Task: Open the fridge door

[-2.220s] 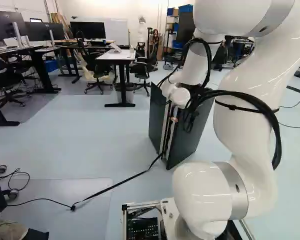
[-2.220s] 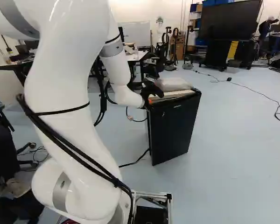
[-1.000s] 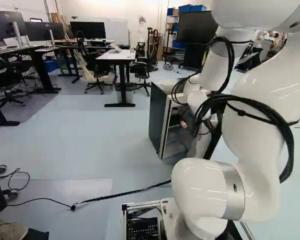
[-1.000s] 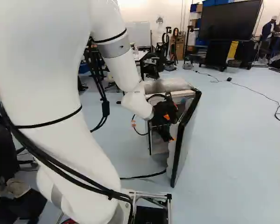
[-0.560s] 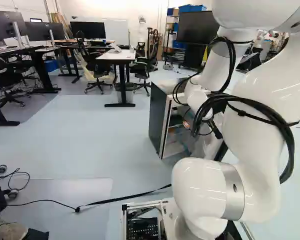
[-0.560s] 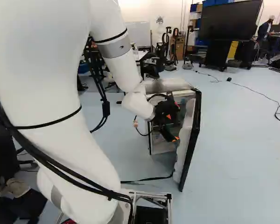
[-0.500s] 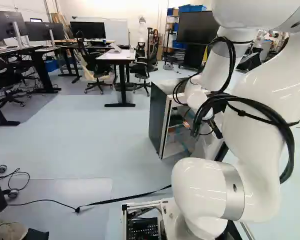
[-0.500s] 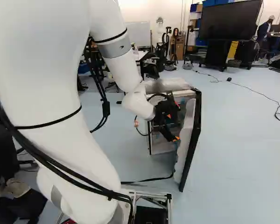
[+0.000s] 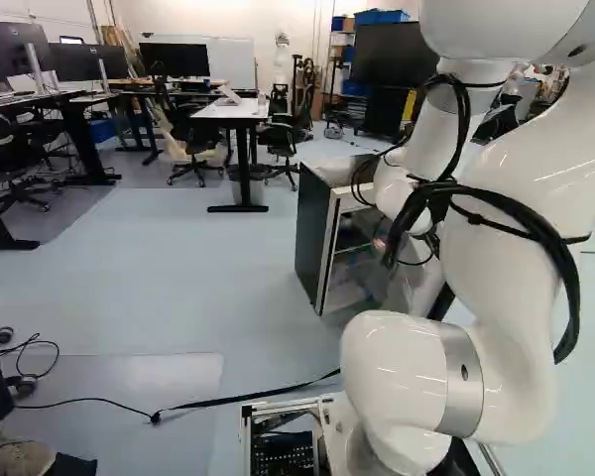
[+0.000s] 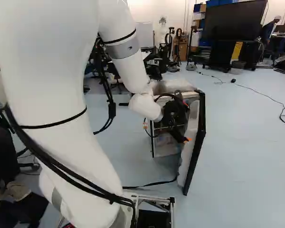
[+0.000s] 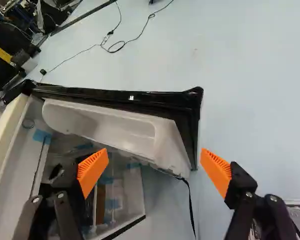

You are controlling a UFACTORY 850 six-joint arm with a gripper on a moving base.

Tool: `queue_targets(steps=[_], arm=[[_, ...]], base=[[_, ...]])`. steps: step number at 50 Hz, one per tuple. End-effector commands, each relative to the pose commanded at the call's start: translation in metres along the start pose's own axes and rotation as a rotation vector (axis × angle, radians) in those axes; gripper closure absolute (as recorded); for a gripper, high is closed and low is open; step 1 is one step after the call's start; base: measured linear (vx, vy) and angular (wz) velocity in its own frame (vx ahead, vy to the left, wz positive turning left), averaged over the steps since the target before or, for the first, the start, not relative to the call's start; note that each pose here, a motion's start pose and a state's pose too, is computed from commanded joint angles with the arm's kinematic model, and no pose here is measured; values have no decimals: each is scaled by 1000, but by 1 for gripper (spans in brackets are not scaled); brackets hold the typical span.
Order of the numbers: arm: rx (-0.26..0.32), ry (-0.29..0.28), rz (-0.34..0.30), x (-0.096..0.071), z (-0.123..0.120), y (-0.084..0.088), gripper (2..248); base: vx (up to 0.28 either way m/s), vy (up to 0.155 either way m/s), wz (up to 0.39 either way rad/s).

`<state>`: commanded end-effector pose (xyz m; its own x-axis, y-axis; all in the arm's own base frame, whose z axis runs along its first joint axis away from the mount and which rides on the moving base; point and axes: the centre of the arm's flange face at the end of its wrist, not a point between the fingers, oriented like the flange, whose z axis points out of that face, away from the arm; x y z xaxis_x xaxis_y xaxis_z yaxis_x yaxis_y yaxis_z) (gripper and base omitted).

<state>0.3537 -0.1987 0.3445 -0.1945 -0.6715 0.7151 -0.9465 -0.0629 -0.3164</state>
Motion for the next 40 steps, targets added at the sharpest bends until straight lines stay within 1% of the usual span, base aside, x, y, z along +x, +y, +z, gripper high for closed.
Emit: queue_targets(steps=[24, 40], arm=[[-56, 37, 57, 30, 33, 4, 3], [-117, 63, 125, 51, 55, 11, 3]], base=[[0, 0, 0], [0, 0, 0]])
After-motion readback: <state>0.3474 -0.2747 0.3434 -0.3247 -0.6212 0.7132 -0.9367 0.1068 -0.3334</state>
